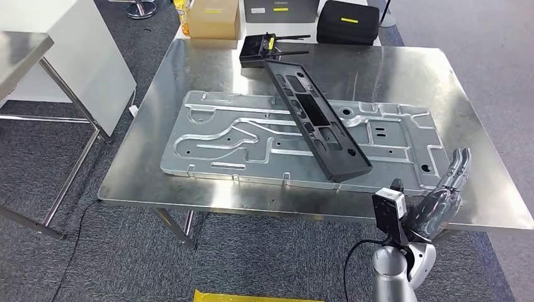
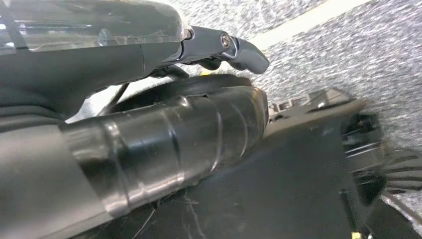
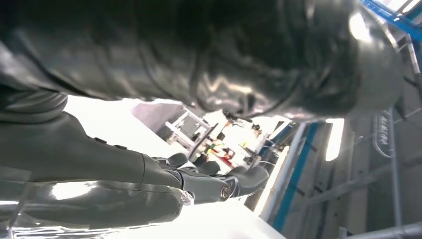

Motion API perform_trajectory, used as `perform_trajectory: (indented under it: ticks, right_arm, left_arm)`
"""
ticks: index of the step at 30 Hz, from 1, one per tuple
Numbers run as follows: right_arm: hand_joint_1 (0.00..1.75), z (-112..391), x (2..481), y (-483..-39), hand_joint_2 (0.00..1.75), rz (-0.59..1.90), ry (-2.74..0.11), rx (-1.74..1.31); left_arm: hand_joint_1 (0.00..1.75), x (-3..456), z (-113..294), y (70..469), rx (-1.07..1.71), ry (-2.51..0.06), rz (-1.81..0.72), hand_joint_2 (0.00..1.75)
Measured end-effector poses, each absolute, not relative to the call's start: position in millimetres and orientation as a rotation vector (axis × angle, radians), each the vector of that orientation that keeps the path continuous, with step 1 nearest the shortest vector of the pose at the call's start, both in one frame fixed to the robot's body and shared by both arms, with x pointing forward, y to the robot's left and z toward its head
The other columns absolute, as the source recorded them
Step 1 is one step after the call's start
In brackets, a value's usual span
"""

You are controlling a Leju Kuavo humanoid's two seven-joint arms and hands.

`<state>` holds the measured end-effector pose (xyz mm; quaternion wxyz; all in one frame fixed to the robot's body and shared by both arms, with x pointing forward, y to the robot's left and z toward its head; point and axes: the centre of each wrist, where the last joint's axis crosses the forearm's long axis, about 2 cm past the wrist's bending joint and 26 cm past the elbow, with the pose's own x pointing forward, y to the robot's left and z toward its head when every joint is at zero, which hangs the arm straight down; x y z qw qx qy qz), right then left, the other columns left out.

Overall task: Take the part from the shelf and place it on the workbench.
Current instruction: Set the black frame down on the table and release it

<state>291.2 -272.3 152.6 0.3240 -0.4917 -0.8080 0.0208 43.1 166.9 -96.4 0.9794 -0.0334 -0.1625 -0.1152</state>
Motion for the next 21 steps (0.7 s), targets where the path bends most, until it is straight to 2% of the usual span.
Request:
perform_trajectory:
  ticks: [14, 21]
  right_arm:
    - [0.0, 134.0, 281.9, -274.6, 0.0, -0.043, -2.007, -1.207]
    - [0.0, 88.6, 261.0, -277.6, 0.0, -0.107, -1.772, -1.09]
  left_arm:
    - [0.0, 43.4, -96.2, 166.1, -0.068, -0.325, -0.222, 0.0]
    - [0.0, 41.4, -96.5, 166.3, -0.062, -0.31, -0.201, 0.0]
